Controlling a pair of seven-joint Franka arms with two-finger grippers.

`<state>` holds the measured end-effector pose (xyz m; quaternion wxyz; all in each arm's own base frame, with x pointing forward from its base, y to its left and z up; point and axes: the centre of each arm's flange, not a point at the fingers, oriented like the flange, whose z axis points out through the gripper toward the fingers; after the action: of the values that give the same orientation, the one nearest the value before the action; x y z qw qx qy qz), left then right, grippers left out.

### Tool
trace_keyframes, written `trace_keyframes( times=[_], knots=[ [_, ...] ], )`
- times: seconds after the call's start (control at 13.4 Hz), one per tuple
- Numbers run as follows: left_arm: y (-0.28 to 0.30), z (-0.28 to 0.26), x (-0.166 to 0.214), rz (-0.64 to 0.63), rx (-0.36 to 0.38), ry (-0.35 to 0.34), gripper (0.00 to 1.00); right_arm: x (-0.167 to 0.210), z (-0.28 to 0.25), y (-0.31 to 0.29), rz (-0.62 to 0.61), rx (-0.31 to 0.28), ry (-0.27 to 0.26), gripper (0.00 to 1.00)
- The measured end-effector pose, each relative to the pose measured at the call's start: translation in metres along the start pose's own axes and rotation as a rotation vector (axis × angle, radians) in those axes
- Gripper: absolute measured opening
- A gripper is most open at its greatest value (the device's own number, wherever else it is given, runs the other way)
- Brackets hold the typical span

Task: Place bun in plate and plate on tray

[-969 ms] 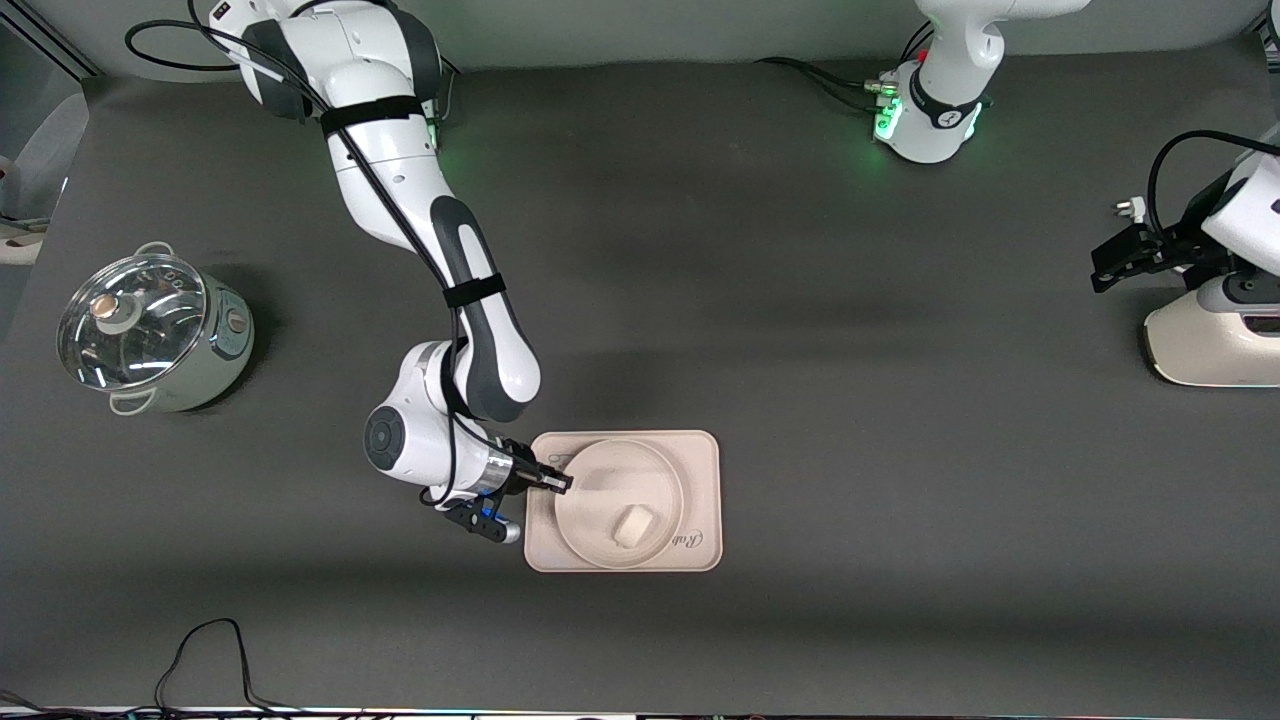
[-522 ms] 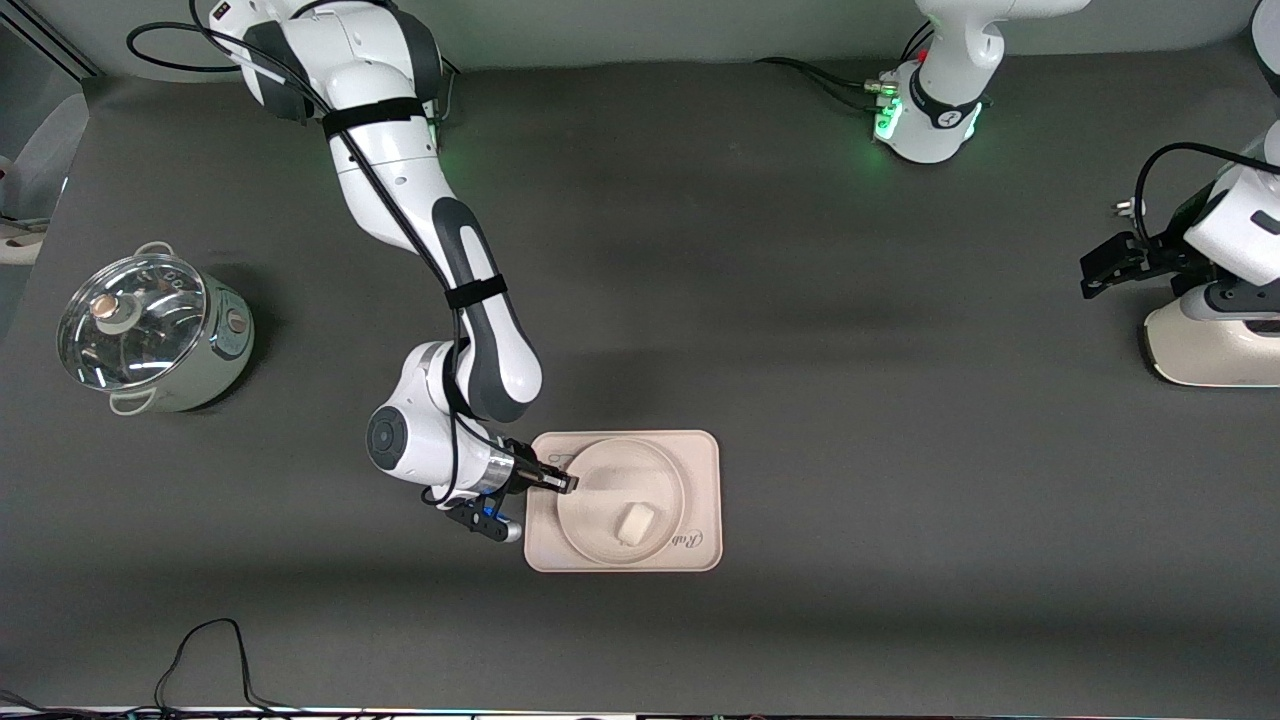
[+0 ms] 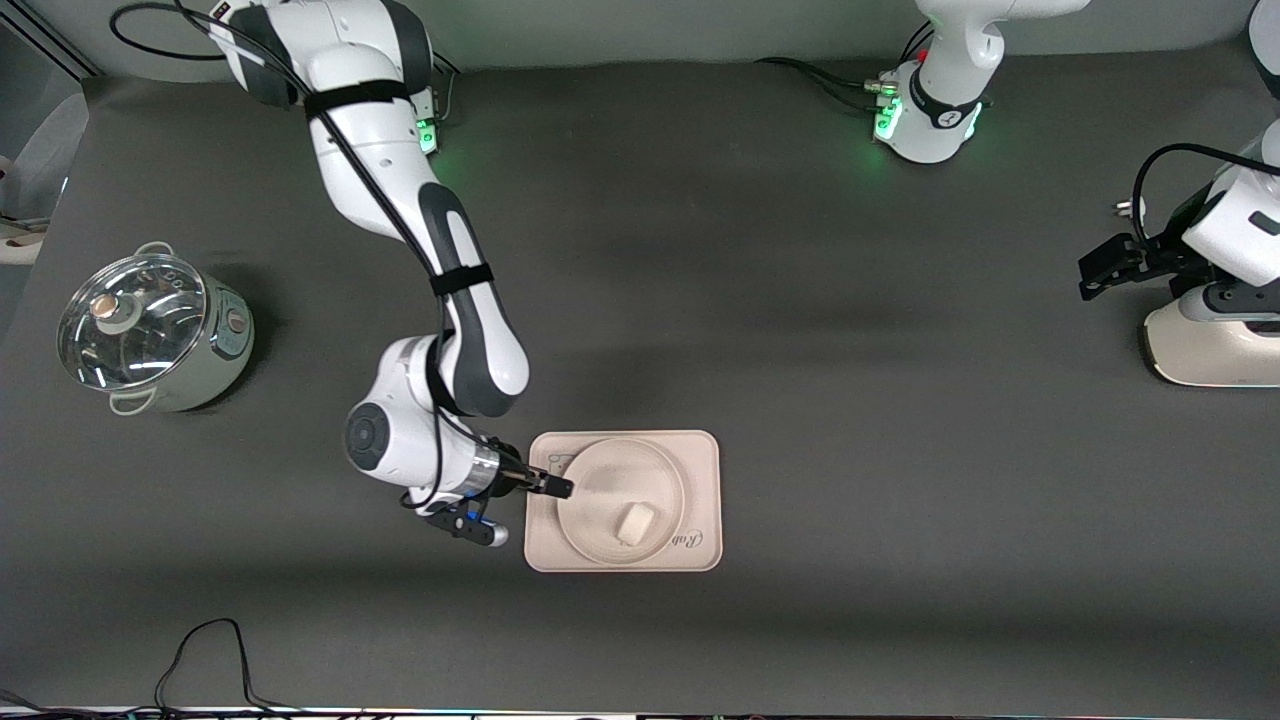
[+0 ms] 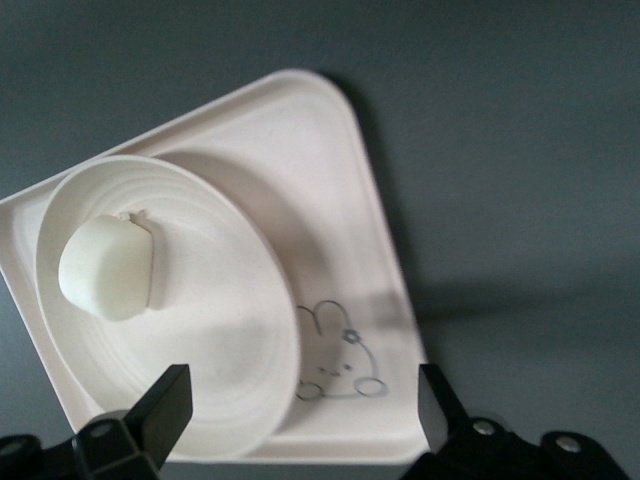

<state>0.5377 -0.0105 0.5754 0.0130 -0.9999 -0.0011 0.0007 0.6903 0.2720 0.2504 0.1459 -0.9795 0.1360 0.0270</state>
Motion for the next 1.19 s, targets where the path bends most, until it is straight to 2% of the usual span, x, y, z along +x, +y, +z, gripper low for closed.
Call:
trace_keyframes(
  times=[0.15, 0.37, 0.52, 0.6, 0.82, 1.19],
  knots=[
    [0.0, -0.001, 0.0, -0.004, 0.0, 0.005, 1.0, 0.002, -0.071, 0.006, -0.073, -0.102, 0.013, 1.0],
    [0.0, -0.007, -0.001, -0.008, -0.001, 0.016, 1.0, -0.022, -0.19, 0.009, -0.167, -0.232, 0.015, 1.0],
    [0.0, -0.008, -0.002, -0.008, -0.001, 0.019, 1.0, -0.045, -0.253, 0.018, -0.198, -0.282, -0.01, 1.0],
    [0.0, -0.009, -0.002, -0.008, -0.001, 0.02, 1.0, -0.056, -0.279, 0.025, -0.216, -0.292, -0.027, 1.0],
    [0.0, -0.009, -0.002, -0.008, -0.001, 0.02, 1.0, -0.065, -0.333, 0.053, -0.236, -0.279, -0.024, 1.0],
    [-0.001, -0.009, -0.002, -0.009, -0.001, 0.02, 1.0, -0.068, -0.362, 0.072, -0.227, -0.287, -0.005, 1.0]
  ],
)
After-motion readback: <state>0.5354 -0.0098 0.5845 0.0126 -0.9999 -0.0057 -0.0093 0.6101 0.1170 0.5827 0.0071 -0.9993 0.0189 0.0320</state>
